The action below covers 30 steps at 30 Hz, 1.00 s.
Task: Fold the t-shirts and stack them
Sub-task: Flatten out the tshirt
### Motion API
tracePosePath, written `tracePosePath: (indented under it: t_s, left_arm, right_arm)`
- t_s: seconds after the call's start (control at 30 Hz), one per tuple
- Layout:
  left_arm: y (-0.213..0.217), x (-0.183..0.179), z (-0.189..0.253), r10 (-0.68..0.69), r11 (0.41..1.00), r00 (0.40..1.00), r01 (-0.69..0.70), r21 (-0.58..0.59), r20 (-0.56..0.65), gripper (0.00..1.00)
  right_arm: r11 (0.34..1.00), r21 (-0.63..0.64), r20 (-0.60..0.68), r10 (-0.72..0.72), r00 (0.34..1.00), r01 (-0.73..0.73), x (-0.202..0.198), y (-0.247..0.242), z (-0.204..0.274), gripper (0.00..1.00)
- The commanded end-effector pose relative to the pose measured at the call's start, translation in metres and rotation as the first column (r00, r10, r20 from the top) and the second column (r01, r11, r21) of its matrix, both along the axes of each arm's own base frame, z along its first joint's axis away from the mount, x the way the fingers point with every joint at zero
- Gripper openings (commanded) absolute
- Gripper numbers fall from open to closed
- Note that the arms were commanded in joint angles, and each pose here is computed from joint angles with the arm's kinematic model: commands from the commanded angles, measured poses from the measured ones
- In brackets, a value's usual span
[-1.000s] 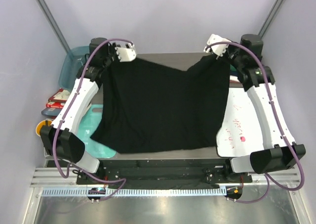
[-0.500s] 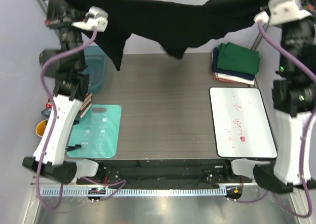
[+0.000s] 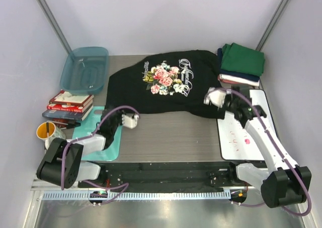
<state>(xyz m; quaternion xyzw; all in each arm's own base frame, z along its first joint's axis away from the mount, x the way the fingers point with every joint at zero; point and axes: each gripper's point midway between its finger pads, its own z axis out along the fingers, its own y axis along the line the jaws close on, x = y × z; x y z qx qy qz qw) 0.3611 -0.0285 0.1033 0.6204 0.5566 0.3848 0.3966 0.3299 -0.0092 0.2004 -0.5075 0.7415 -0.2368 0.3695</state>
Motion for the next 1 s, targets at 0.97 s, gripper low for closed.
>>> tracePosePath:
  t_s: [0.97]
  left_arm:
    - [0.01,-0.139,-0.053,0.039,0.986,0.802,-0.128,-0.109,-0.596,0.0]
  right_arm:
    - [0.957,-0.15,-0.408,0.168,0.898,-0.247,-0.187,-0.022,-0.089,0.01]
